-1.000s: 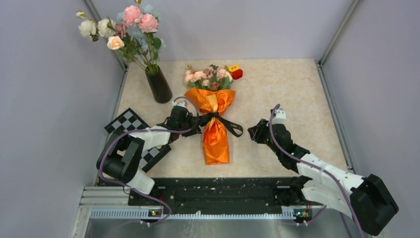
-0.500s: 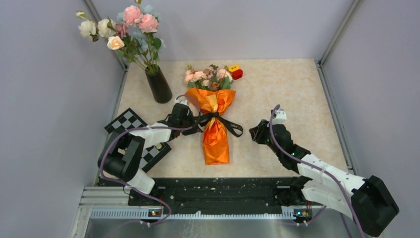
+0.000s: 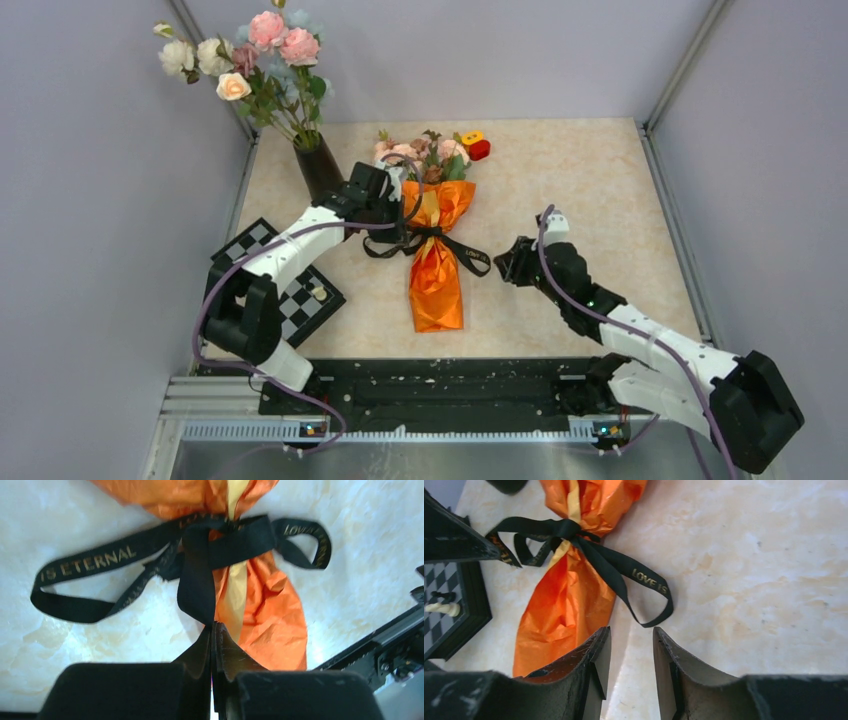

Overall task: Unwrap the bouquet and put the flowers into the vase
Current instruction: Untie the ribbon from the wrapping paper.

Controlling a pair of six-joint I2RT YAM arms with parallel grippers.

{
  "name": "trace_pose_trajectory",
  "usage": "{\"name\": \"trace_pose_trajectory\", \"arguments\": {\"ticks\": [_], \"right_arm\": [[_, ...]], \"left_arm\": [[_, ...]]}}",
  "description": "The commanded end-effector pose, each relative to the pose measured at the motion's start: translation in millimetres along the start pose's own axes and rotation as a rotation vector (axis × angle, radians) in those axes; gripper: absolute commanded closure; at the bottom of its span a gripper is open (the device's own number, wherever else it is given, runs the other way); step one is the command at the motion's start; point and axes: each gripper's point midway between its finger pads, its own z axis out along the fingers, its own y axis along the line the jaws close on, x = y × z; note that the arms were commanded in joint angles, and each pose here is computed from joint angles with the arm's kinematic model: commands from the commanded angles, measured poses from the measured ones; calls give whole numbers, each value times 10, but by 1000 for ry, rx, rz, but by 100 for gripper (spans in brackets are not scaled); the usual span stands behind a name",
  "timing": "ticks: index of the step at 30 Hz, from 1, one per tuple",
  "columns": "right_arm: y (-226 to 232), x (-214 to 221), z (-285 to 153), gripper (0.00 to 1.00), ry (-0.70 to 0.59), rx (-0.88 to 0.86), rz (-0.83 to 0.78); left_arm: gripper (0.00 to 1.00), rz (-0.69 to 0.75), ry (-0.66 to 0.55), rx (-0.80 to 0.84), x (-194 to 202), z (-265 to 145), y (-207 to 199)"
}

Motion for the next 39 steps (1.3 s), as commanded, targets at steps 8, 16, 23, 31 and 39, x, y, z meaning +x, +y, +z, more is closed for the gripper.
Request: {"name": "trace_pose_trajectory", "arguments": {"ticks": [8, 16, 23, 31, 39], "right_arm": [[964, -355, 327, 51, -56, -175, -90], [1136, -247, 842, 45, 6, -116, -151], [1211, -278, 1117, 44, -9, -95, -193], [1124, -102, 1458, 47, 5, -30, -225], [951, -107, 1486, 68, -22, 71, -155]], "left_arm": [[100, 141, 42, -114, 107, -107, 257], [100, 120, 43, -18, 135, -148, 95], [100, 111, 38, -21, 129, -155, 130], [100, 108, 37, -11, 112, -170, 106], [100, 114, 40, -31, 118, -162, 147]]}}
